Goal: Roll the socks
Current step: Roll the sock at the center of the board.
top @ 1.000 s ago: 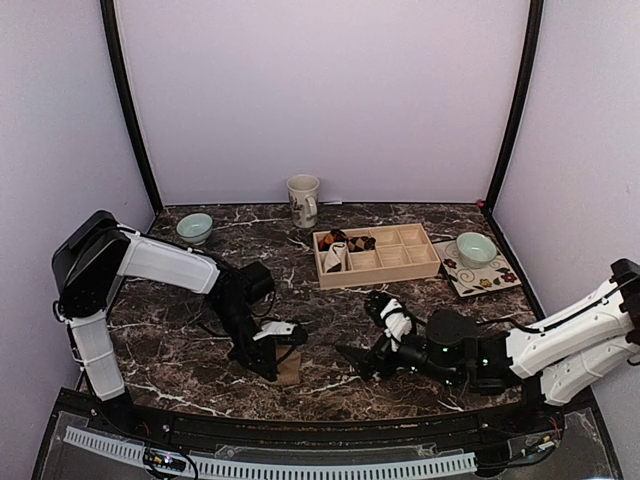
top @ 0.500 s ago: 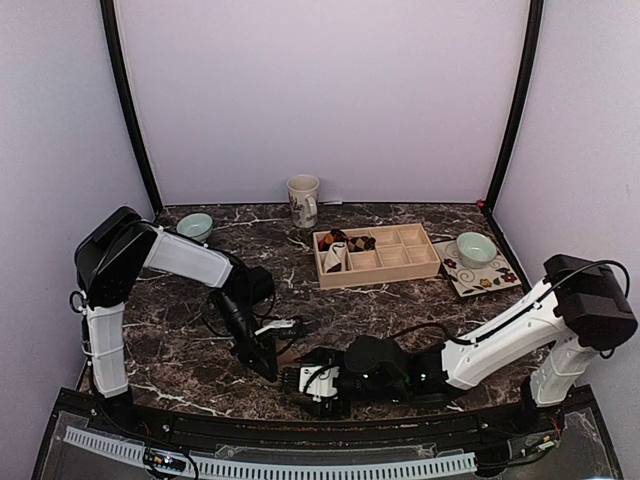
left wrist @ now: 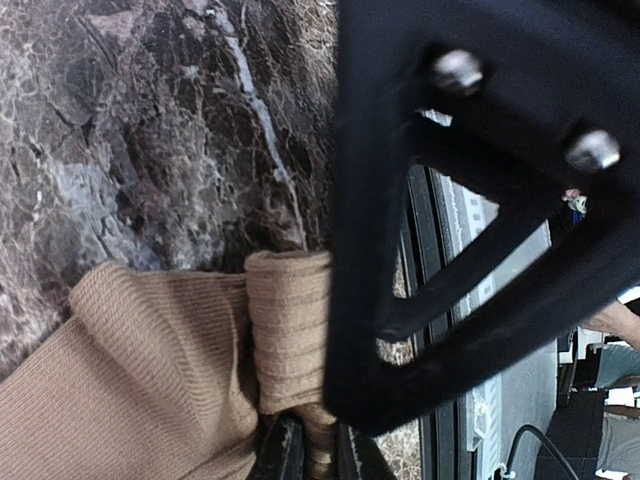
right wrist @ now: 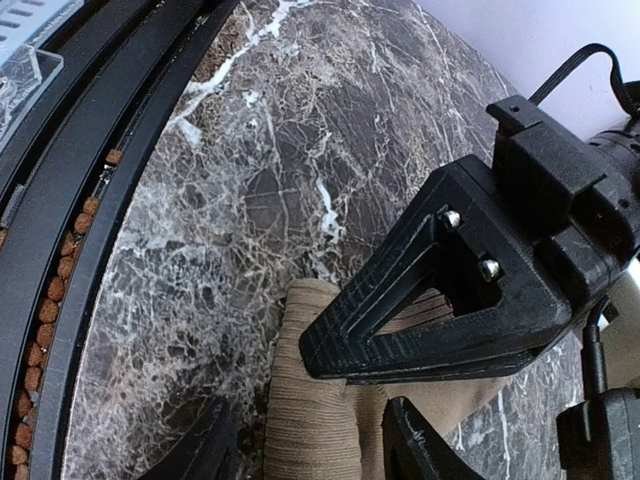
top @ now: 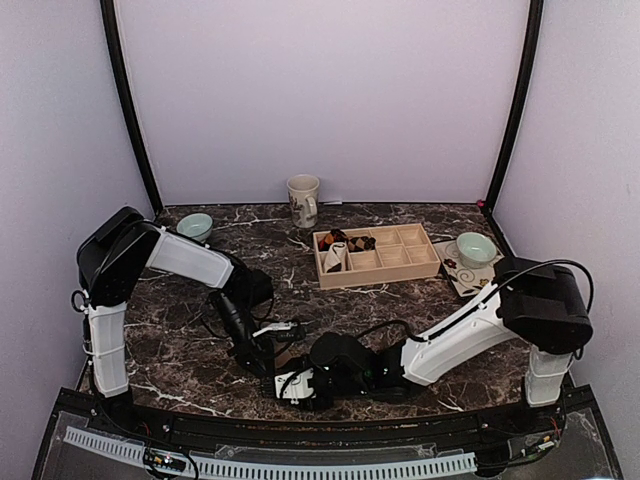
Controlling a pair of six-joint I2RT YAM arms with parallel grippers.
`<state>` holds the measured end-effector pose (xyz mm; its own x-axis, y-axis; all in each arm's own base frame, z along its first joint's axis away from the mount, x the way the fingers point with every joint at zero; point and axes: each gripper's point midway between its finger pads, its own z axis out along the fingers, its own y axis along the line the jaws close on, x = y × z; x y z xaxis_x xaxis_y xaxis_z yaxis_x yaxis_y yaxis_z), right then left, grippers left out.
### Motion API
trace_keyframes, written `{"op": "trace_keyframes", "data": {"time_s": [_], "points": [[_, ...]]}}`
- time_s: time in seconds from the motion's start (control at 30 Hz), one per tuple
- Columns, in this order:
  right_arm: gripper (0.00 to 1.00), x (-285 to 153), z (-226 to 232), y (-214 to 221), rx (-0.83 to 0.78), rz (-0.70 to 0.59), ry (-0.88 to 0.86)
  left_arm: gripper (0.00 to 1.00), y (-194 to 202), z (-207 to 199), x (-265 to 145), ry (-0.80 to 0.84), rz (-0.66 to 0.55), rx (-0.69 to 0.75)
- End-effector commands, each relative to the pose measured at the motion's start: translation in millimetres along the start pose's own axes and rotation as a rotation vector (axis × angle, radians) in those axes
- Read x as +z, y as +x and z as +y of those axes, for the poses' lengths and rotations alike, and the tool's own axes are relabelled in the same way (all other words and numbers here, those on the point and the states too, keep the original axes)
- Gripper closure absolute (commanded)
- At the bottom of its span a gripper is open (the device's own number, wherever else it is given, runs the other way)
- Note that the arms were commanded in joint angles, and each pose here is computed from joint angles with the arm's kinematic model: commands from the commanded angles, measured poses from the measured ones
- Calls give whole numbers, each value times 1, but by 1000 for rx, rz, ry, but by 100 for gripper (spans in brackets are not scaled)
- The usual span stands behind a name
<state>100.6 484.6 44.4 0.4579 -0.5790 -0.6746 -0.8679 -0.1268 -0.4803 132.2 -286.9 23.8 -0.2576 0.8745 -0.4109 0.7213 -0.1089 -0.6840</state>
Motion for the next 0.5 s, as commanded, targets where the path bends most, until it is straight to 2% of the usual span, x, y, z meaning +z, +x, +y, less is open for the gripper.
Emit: {"op": "trace_keyframes", "data": {"time_s": [0.0,0.1,0.23,0.47], "points": [[52,9,-3,0,-4,-16,-11,85,37,9,8,-27,135,-49],[56,12,0,9,9,2,-29,85,37,10,7,-30,138,-49],[66,15,4,20,33,28,-47,84,37,12,6,-41,139,-50],[68,21,11,40,82,58,-59,78,33,9,3,-39,131,-46]]}}
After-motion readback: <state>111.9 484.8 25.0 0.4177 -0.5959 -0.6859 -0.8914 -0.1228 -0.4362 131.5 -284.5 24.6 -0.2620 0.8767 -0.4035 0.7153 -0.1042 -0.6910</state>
